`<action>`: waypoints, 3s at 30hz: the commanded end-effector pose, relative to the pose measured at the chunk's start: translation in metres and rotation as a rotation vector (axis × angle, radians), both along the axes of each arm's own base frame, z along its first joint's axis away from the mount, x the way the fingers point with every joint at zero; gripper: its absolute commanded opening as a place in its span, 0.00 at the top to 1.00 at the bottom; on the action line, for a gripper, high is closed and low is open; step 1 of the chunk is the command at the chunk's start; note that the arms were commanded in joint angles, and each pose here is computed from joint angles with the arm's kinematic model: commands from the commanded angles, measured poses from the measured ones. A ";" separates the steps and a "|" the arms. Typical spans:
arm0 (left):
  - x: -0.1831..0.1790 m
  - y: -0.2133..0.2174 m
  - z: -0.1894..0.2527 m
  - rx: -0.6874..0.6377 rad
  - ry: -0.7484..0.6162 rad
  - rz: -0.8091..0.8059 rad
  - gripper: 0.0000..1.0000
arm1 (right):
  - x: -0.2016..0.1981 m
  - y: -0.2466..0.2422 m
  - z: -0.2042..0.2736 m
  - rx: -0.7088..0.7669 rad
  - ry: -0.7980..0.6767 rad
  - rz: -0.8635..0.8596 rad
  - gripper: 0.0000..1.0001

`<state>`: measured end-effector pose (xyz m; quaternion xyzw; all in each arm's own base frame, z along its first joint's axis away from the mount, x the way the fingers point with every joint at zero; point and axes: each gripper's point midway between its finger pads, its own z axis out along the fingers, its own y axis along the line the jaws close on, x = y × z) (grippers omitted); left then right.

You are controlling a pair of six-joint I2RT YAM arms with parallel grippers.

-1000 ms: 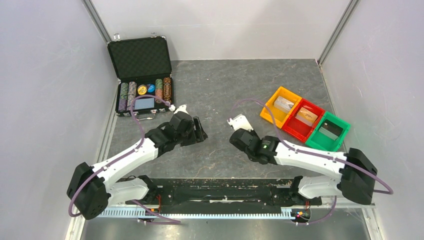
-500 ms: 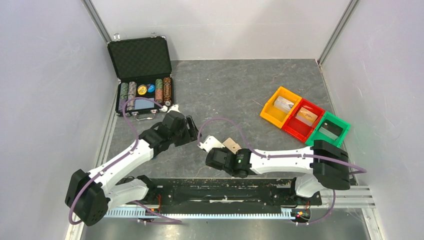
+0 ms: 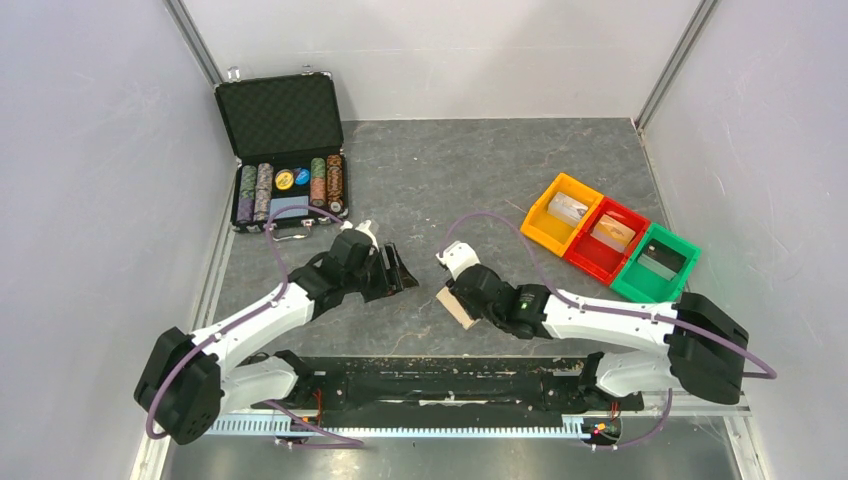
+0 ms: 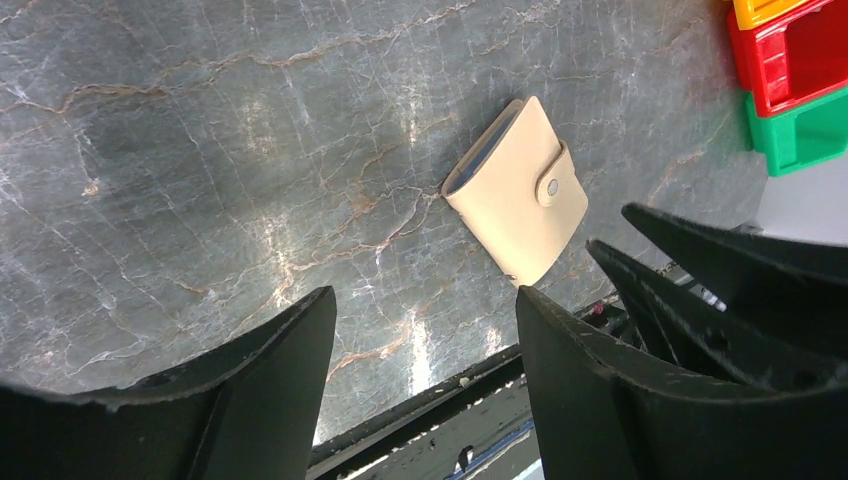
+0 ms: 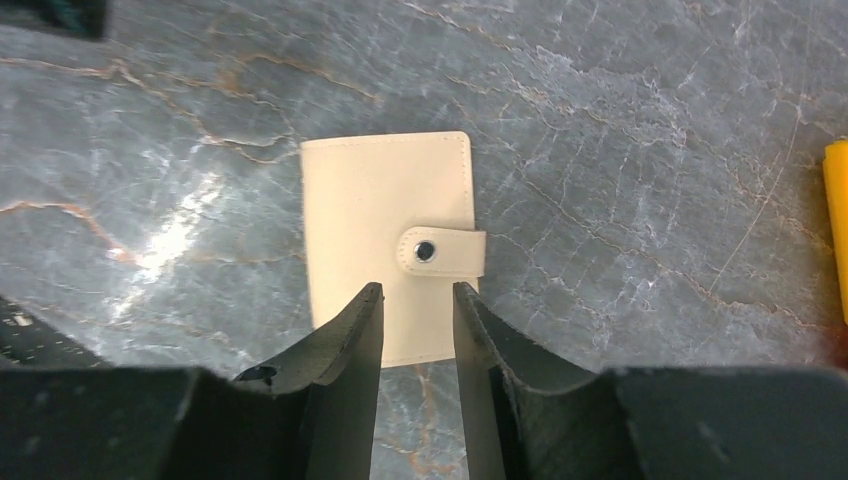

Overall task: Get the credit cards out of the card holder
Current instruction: Open the card holder at the center of the board.

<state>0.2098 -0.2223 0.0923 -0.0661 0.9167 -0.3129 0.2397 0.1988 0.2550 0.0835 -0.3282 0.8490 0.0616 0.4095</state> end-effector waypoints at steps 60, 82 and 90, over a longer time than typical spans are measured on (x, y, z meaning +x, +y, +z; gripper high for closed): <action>-0.019 -0.035 -0.017 -0.173 -0.027 -0.096 0.19 | -0.004 0.044 -0.009 0.616 0.239 -0.104 1.00; -0.006 0.007 -0.001 -0.062 -0.153 0.089 0.21 | 0.012 0.043 -0.036 0.110 0.083 -0.008 0.68; -0.007 0.007 -0.003 -0.053 -0.143 0.079 0.21 | 0.004 0.018 -0.076 -0.098 0.088 -0.054 0.66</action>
